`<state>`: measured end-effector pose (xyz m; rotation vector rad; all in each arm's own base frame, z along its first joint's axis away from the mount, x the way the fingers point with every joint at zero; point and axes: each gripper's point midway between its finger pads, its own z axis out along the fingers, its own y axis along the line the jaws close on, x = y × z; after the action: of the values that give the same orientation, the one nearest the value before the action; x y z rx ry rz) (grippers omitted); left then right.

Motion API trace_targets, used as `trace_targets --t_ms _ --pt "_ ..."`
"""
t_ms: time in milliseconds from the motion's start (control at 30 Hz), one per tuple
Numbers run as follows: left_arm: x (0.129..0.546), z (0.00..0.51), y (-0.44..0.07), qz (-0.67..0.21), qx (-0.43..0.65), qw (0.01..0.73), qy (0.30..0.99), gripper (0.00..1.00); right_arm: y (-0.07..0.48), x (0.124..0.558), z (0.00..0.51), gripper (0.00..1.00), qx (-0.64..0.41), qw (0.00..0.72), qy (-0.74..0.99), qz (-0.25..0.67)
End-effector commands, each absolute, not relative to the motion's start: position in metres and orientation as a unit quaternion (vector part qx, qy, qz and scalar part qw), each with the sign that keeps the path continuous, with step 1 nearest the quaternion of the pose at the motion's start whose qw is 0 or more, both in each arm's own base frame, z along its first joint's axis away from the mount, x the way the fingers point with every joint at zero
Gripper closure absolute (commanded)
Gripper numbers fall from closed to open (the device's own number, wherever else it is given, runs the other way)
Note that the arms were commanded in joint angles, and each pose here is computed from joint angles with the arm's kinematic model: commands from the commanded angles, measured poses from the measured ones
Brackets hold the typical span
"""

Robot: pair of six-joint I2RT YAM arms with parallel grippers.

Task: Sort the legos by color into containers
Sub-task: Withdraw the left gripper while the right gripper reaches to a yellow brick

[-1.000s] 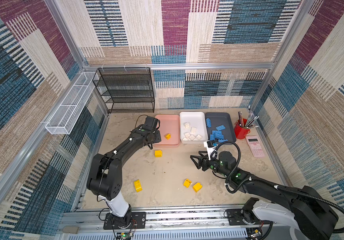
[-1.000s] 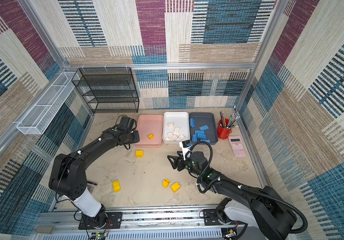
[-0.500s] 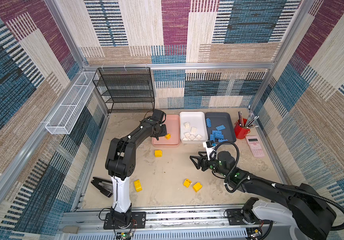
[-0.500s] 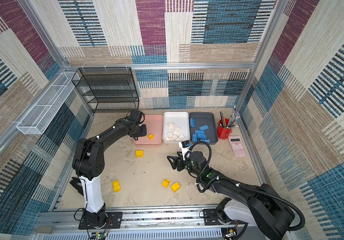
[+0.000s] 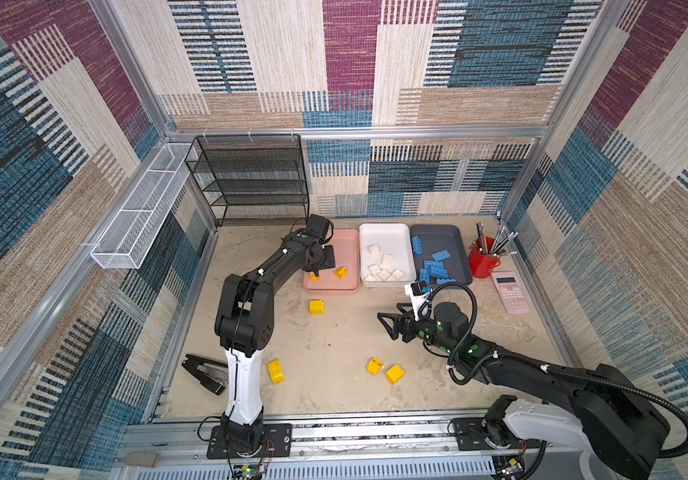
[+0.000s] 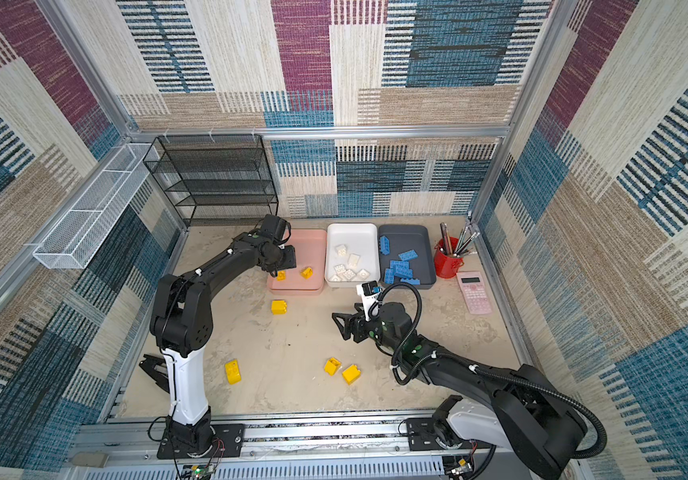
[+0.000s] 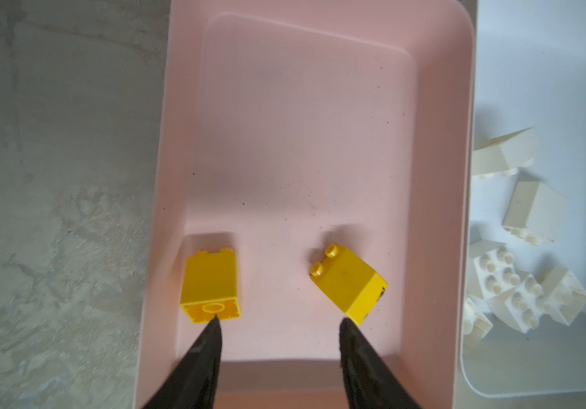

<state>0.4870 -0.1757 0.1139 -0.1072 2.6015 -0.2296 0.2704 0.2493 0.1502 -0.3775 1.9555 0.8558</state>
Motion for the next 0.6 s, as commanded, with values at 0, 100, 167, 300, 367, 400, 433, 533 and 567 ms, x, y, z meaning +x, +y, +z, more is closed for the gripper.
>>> trace_targets --t_ms 0,100,167,300,367,400,433,533,567 --pt "0.481 0.138 -0.175 -0.091 -0.035 0.281 0.955 0.45 0.250 0.275 0.160 0.11 -0.156 0.479 0.794 0.340" --pt "0.467 0.163 -0.174 -0.106 -0.036 0.303 0.946 0.46 0.250 0.275 0.163 0.09 -0.162 0.474 0.799 0.332" --pt "0.455 0.178 -0.174 -0.117 -0.036 0.317 0.941 0.46 0.251 0.273 0.162 0.09 -0.166 0.461 0.807 0.329" --pt "0.417 0.197 -0.173 -0.143 -0.045 0.347 0.926 0.46 0.251 0.270 0.144 0.09 -0.162 0.394 0.857 0.291" --pt "0.397 0.196 -0.173 -0.162 -0.050 0.354 0.920 0.46 0.253 0.262 0.138 0.10 -0.168 0.373 0.871 0.272" --pt "0.386 0.194 -0.172 -0.169 -0.055 0.355 0.918 0.46 0.254 0.255 0.135 0.10 -0.172 0.363 0.878 0.261" --pt "0.375 0.192 -0.171 -0.177 -0.058 0.356 0.916 0.46 0.254 0.248 0.132 0.10 -0.173 0.353 0.884 0.252" --pt "0.346 0.176 -0.172 -0.197 -0.061 0.348 0.914 0.46 0.247 0.228 0.119 0.10 -0.165 0.319 0.903 0.236" --pt "0.337 0.170 -0.172 -0.200 -0.060 0.345 0.915 0.46 0.244 0.222 0.115 0.11 -0.160 0.310 0.908 0.232"
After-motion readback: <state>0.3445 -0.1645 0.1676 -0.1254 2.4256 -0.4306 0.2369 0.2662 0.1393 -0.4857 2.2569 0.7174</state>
